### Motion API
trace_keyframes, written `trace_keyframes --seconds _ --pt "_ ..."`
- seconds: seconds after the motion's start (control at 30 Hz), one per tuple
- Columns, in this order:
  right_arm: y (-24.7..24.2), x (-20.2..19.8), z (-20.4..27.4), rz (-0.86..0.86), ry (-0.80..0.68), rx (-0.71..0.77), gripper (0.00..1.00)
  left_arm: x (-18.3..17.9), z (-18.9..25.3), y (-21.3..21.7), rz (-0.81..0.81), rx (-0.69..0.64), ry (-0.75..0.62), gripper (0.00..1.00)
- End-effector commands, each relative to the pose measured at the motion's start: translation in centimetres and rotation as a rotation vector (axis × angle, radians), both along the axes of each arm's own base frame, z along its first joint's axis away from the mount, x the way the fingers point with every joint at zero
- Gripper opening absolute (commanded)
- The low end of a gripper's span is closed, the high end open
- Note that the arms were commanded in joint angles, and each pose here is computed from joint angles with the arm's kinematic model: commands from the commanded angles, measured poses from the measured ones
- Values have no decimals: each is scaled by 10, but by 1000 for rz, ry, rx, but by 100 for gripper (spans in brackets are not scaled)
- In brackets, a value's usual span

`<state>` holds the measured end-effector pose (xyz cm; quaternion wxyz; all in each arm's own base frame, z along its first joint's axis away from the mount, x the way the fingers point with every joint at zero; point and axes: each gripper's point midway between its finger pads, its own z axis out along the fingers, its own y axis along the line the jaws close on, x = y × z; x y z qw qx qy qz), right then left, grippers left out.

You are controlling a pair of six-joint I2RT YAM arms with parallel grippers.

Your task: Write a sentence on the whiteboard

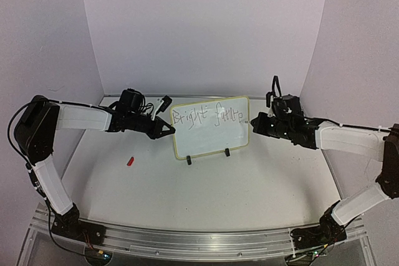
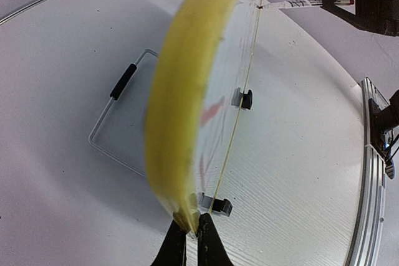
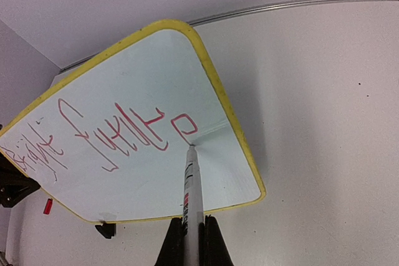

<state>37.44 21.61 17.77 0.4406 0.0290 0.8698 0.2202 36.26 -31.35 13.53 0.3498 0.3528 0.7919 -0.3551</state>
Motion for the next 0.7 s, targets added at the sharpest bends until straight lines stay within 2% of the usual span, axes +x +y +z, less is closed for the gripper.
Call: trace_keyframes --seconds 0.0,0.67 --pt "-4 3 7 -25 -20 17 0 14 -9 13 65 80 -21 0" --pt "-17 6 61 -73 -147 16 0 14 -8 13 66 77 -22 0"
